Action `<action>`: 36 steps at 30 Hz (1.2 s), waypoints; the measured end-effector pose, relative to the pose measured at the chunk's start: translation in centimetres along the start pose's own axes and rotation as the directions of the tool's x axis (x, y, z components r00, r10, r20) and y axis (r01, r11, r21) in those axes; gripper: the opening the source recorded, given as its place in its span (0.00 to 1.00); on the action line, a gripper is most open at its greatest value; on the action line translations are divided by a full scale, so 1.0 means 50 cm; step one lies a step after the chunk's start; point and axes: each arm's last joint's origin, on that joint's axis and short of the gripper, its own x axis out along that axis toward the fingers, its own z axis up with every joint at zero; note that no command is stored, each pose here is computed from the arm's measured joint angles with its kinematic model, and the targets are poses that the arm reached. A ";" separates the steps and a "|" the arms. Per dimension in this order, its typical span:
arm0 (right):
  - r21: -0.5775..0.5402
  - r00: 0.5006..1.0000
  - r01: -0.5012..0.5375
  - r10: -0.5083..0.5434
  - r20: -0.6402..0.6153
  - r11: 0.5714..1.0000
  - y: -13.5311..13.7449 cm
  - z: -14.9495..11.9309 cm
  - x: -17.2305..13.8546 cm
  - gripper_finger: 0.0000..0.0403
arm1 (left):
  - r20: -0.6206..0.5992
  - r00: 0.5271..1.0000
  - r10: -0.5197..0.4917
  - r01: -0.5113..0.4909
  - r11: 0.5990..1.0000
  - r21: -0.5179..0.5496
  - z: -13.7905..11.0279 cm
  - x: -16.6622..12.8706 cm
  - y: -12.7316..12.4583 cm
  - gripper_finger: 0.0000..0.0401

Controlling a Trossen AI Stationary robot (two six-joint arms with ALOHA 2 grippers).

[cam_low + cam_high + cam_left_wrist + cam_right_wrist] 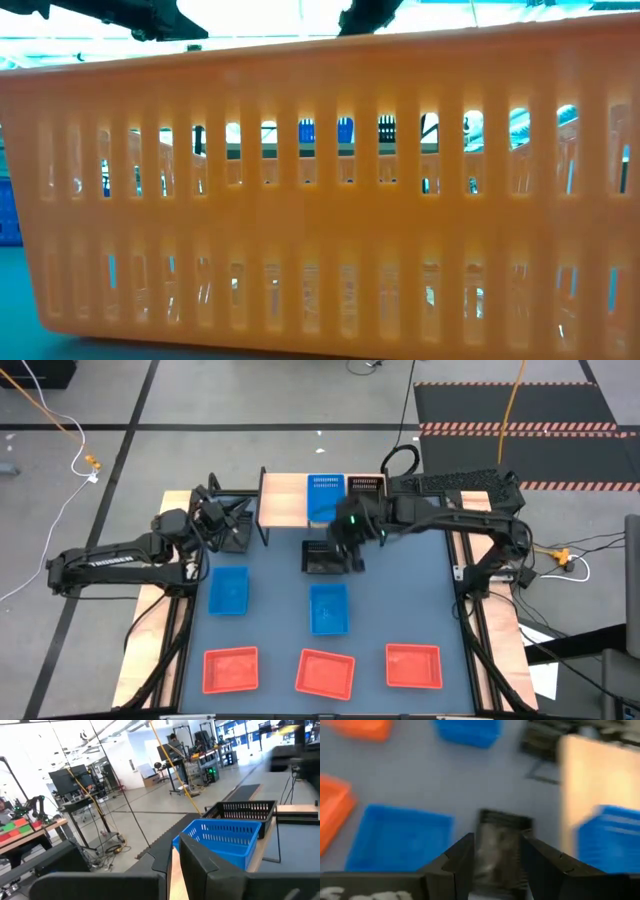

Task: Stack baskets on shelf by color
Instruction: Put the right orange basket on the shelf

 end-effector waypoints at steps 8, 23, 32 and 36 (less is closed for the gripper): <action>-0.186 0.989 -0.145 0.136 -0.062 0.972 0.132 -0.021 0.039 0.37 | 0.010 1.000 0.000 0.000 0.999 -0.054 0.003 -0.010 0.006 0.09; -0.330 0.991 -0.094 0.056 -0.123 0.939 0.244 -0.033 0.046 0.37 | 0.016 1.000 -0.004 0.004 1.000 -0.007 0.004 -0.010 0.004 0.09; -0.188 0.881 -0.381 0.294 -0.371 0.905 0.299 -0.120 0.075 0.35 | -0.003 1.000 -0.011 0.010 0.999 -0.043 0.001 -0.010 0.003 0.09; -0.140 0.812 -0.442 0.329 -0.482 0.886 0.339 -0.165 0.081 0.30 | -0.015 1.000 -0.015 0.014 0.999 -0.037 -0.002 -0.010 0.002 0.09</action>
